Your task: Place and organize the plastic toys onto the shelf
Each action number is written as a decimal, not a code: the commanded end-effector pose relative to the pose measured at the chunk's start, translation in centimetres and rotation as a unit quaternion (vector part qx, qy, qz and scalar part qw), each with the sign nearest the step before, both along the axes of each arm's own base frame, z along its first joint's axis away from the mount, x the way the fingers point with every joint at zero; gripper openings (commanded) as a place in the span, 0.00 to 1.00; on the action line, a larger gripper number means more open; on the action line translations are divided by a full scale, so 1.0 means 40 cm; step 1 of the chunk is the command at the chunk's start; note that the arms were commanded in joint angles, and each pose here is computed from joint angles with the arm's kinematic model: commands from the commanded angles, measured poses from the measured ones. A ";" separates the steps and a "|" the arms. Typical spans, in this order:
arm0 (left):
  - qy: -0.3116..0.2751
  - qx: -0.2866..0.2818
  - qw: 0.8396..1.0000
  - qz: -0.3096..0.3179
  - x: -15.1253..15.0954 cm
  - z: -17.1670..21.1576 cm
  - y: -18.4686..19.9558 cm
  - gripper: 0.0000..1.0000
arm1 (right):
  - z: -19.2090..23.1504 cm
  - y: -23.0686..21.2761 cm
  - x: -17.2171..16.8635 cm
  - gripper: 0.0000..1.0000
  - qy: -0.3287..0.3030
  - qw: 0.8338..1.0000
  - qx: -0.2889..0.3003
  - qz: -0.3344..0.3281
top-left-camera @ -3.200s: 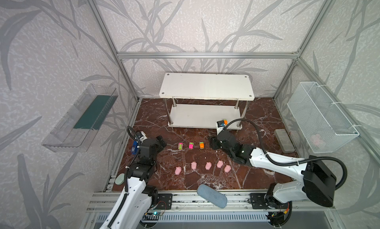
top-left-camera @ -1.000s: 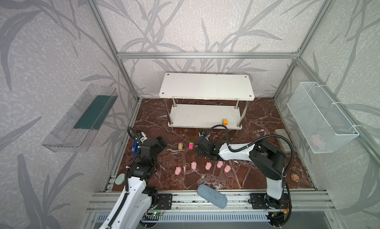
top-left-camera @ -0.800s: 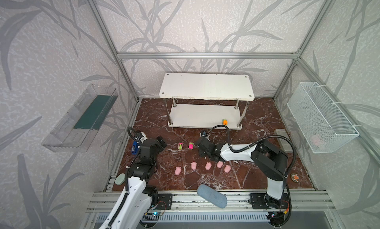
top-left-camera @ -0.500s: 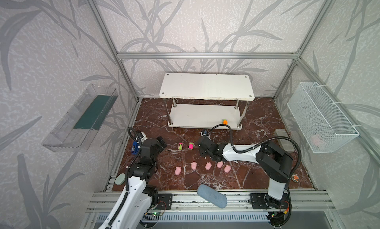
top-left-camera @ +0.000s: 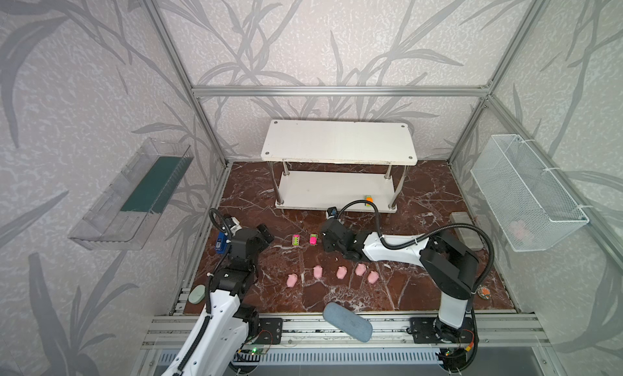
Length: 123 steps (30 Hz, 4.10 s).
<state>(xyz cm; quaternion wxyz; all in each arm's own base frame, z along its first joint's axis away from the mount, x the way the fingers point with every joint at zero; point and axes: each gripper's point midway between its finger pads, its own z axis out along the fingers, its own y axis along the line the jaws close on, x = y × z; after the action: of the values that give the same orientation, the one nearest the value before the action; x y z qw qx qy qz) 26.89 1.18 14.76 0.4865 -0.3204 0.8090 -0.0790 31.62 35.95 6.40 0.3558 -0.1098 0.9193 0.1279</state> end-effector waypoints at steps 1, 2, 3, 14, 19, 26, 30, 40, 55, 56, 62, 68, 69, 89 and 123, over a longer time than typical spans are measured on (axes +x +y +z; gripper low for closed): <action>0.000 -0.003 1.000 0.010 -0.005 -0.011 0.006 0.96 | -0.024 -0.009 0.020 0.60 0.009 1.000 -0.013 -0.004; 0.000 -0.003 1.000 0.010 -0.005 -0.011 0.006 0.96 | -0.026 -0.007 0.021 0.60 0.011 1.000 -0.012 -0.004; 0.001 -0.003 1.000 0.010 -0.005 -0.012 0.006 0.96 | -0.031 -0.008 0.023 0.60 0.013 1.000 -0.012 -0.005; 0.001 0.000 1.000 0.013 -0.006 -0.011 0.010 0.96 | -0.066 -0.007 0.035 0.50 0.023 1.000 -0.019 -0.008; 0.002 0.000 1.000 0.014 -0.006 -0.013 0.010 0.96 | -0.062 -0.010 0.041 0.38 0.020 1.000 -0.020 -0.010; 0.000 -0.002 1.000 0.014 -0.005 -0.013 0.009 0.96 | -0.045 -0.018 0.039 0.32 0.016 1.000 -0.018 -0.012; 0.002 -0.005 1.000 0.013 -0.004 -0.019 0.007 0.96 | -0.022 -0.025 0.036 0.30 0.011 1.000 -0.017 -0.013; -0.003 -0.007 1.000 0.013 -0.002 -0.012 0.006 0.96 | 0.062 -0.062 0.022 0.26 -0.008 1.000 -0.010 -0.018; -0.004 -0.010 1.000 0.010 -0.003 -0.012 0.003 0.96 | 0.223 -0.151 0.149 0.26 -0.071 0.994 -0.017 -0.077; -0.004 -0.009 1.000 0.010 -0.003 -0.013 0.003 0.96 | 0.221 -0.156 0.162 0.25 -0.073 0.994 -0.019 -0.082; -0.003 -0.008 1.000 0.010 -0.004 -0.013 0.003 0.96 | 0.197 -0.185 0.230 0.26 -0.073 0.991 -0.021 -0.111; 0.000 -0.009 1.000 0.008 -0.004 -0.017 0.001 0.96 | 0.171 -0.195 0.272 0.26 -0.074 0.989 -0.019 -0.125; 0.001 -0.009 1.000 0.008 -0.004 -0.018 0.002 0.96 | 0.167 -0.195 0.276 0.26 -0.074 0.989 -0.018 -0.125; 0.006 -0.009 1.000 0.008 -0.006 -0.027 0.001 0.96 | 0.117 -0.188 0.340 0.26 -0.057 0.989 -0.008 -0.136; 0.005 -0.014 1.000 0.005 -0.005 -0.028 -0.002 0.96 | 0.150 -0.205 0.329 0.51 -0.065 0.987 0.030 -0.141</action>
<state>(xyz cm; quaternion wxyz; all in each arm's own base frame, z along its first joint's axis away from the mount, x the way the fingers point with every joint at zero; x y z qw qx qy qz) 26.69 1.03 13.74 0.4770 -0.3259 0.8119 -0.0842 44.87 27.95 9.84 0.4118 0.0081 0.9085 0.0706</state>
